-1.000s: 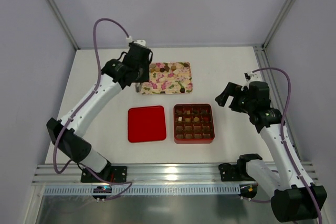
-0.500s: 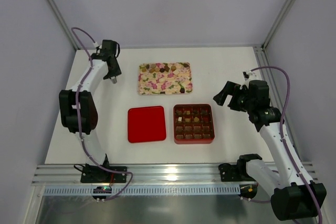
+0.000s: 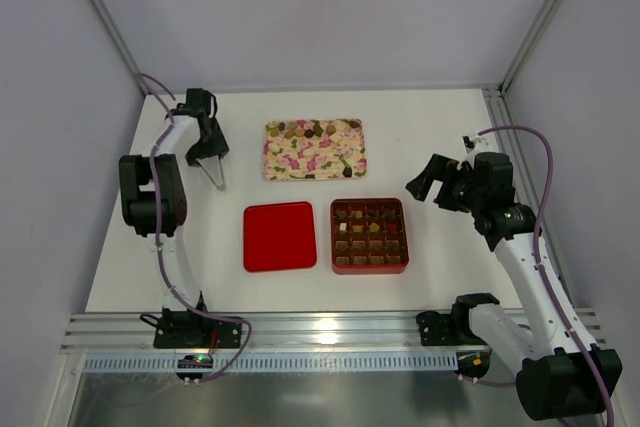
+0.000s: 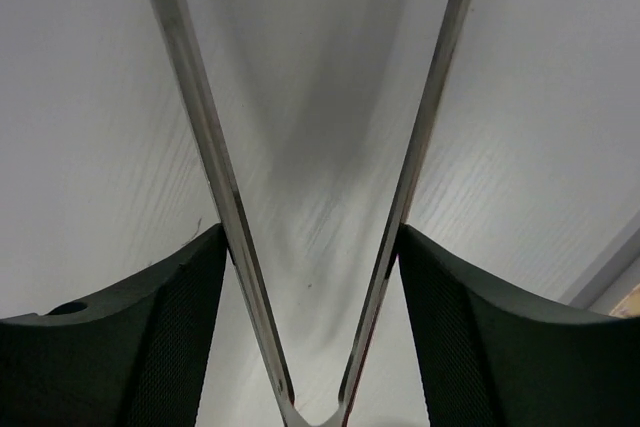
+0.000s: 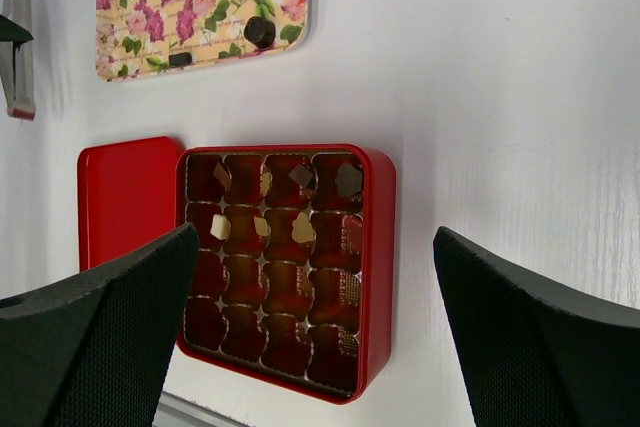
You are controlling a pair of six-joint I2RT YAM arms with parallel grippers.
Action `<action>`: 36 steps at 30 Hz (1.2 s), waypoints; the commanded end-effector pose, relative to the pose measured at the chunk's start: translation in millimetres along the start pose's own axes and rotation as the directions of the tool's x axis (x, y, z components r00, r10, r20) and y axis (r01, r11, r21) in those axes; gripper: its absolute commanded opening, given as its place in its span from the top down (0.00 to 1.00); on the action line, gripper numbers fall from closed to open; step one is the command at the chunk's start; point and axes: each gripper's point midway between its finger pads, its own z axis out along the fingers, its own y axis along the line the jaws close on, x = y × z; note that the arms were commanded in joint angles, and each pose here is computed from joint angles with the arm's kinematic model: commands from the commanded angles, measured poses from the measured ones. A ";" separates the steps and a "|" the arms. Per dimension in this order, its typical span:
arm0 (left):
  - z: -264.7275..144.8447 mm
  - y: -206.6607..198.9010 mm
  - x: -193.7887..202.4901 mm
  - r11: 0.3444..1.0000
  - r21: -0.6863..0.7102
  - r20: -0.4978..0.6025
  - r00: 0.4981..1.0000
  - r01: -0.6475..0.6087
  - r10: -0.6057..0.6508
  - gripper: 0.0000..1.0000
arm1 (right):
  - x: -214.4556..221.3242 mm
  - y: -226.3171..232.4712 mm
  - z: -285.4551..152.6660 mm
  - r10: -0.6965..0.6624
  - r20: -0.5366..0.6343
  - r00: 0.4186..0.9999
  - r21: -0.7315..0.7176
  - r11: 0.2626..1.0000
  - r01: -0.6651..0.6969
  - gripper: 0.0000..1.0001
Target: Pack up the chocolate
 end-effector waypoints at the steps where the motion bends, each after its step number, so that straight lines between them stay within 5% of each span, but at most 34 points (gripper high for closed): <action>1: 1.6 -11.0 -13.6 0.999 0.045 0.030 1.000 -0.010 0.008 0.31 | -14.5 8.0 -3.5 -0.025 0.050 0.998 -0.026 0.999 0.027 0.00; 11: 23.4 5.6 -2.0 1.000 0.025 -0.031 0.999 0.015 -0.014 0.16 | -13.9 2.9 -2.4 -0.024 0.039 0.999 0.002 1.000 0.024 0.00; 22: -72.0 -11.1 -49.6 0.983 0.180 0.158 0.986 0.032 -0.061 0.08 | -15.2 -4.8 -1.2 -0.027 0.040 0.999 0.047 0.999 0.025 0.00; 28: -120.9 -21.0 -2.3 0.970 0.243 0.176 0.983 0.016 -0.060 0.12 | -15.3 10.8 4.6 -0.041 0.034 0.999 0.019 0.999 0.041 0.00; 36: -138.7 -6.1 117.3 0.946 0.321 0.062 0.996 0.038 -0.061 0.24 | 6.1 55.4 15.7 -0.115 -0.029 0.993 -0.046 0.992 0.114 0.02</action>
